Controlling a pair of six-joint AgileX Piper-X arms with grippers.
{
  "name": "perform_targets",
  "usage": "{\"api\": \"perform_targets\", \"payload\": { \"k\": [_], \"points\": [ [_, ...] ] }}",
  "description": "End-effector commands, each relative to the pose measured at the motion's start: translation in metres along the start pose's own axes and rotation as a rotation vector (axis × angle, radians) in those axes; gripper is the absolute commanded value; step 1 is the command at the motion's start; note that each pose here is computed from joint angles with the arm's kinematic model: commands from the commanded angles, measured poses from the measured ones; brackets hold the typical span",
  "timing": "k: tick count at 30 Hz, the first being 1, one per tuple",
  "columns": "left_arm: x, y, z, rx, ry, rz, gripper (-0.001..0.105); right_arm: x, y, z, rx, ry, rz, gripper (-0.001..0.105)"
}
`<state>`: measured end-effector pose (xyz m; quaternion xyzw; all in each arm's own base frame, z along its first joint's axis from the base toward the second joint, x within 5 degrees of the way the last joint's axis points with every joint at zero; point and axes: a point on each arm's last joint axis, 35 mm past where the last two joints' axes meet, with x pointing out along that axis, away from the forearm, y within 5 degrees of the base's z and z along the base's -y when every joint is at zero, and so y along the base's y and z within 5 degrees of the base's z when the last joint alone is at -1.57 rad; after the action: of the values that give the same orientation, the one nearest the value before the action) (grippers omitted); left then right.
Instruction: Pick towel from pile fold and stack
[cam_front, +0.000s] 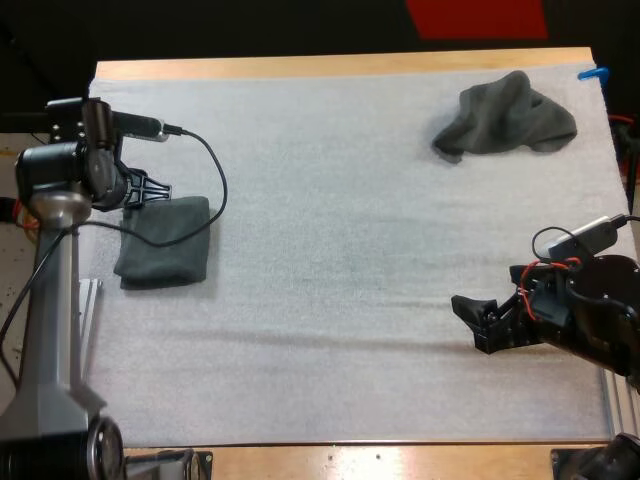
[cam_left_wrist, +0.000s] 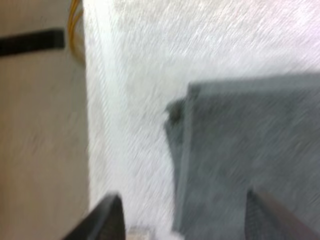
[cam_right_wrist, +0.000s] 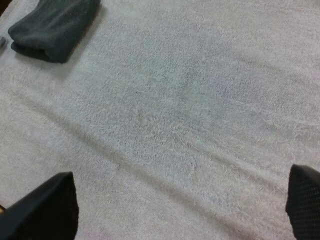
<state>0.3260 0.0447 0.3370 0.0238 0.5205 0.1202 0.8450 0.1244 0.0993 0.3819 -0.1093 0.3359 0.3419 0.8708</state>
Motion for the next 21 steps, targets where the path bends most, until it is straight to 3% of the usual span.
{"api": "perform_targets", "payload": {
  "k": [1, 5, 12, 15, 21],
  "points": [
    [-0.015, 0.001, -0.002, -0.027, -0.029, -0.053, 0.051, -0.002, 0.0, 0.003, -0.004, -0.023, 0.002, 0.082],
    [-0.052, -0.001, -0.008, -0.068, -0.125, -0.22, 0.051, 0.0, 0.0, 0.006, -0.005, -0.038, 0.001, 0.082],
    [-0.093, 0.003, -0.019, -0.072, -0.248, -0.243, 0.051, 0.036, -0.026, 0.017, 0.08, 0.008, -0.07, 0.082],
    [-0.104, 0.005, -0.023, -0.073, -0.275, -0.248, 0.051, 0.057, -0.052, 0.02, 0.135, 0.021, -0.072, 0.082],
    [-0.122, 0.007, -0.032, -0.07, -0.318, -0.277, 0.051, 0.054, -0.107, 0.026, 0.197, 0.012, -0.218, 0.082]
  ]
}}
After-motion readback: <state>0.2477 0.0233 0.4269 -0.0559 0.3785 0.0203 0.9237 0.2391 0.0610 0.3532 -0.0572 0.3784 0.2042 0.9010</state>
